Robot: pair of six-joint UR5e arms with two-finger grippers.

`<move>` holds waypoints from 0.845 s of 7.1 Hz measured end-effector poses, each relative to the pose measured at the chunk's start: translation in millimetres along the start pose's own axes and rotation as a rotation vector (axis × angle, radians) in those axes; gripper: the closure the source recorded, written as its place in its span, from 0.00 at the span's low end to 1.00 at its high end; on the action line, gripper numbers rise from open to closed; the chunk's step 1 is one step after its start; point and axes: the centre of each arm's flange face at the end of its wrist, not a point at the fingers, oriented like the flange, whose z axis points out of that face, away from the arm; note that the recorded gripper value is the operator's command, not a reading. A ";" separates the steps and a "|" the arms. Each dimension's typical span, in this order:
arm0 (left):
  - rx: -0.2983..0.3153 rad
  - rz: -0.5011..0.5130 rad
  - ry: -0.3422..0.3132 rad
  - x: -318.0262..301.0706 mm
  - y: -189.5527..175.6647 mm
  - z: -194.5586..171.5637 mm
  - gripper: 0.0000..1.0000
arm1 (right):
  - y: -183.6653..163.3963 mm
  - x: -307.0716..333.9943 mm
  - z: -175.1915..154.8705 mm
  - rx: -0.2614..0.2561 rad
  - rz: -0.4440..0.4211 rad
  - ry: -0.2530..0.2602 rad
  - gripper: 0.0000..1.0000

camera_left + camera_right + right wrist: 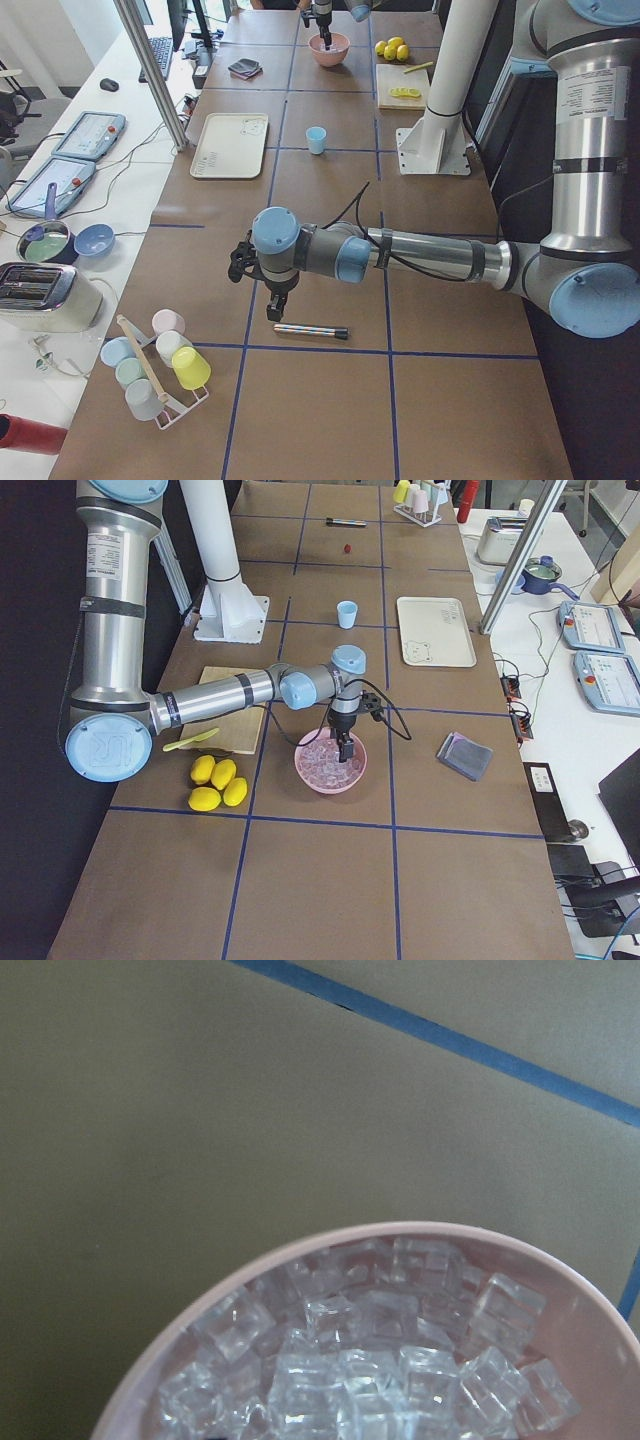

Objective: Mash ice and strawberries in cup
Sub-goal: 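Lower the right gripper into the bowl and grasp more ice cubes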

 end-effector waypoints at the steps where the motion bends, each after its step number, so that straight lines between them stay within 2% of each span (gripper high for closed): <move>1: 0.001 0.001 0.000 0.2 0.0 -0.2 0.00 | -1.4 0.7 2.8 -0.004 0.003 0.001 0.16; 2: 0.001 0.001 0.000 0.3 0.0 -0.2 0.00 | -3.4 1.1 5.0 -0.007 0.004 0.002 0.22; 3: 0.000 0.000 0.000 0.2 0.2 -0.1 0.00 | -4.1 2.1 7.5 -0.011 0.006 0.003 0.39; 4: -0.001 -0.001 0.000 -0.4 1.2 0.3 0.00 | -4.1 3.0 9.4 -0.015 0.008 0.004 0.73; 5: -0.002 -0.001 0.000 -1.0 2.3 0.8 0.00 | -4.2 3.3 10.0 -0.016 0.008 0.005 0.93; 6: -0.003 -0.001 0.001 -0.9 2.9 1.1 0.00 | -4.3 3.4 10.2 -0.016 0.008 0.005 1.00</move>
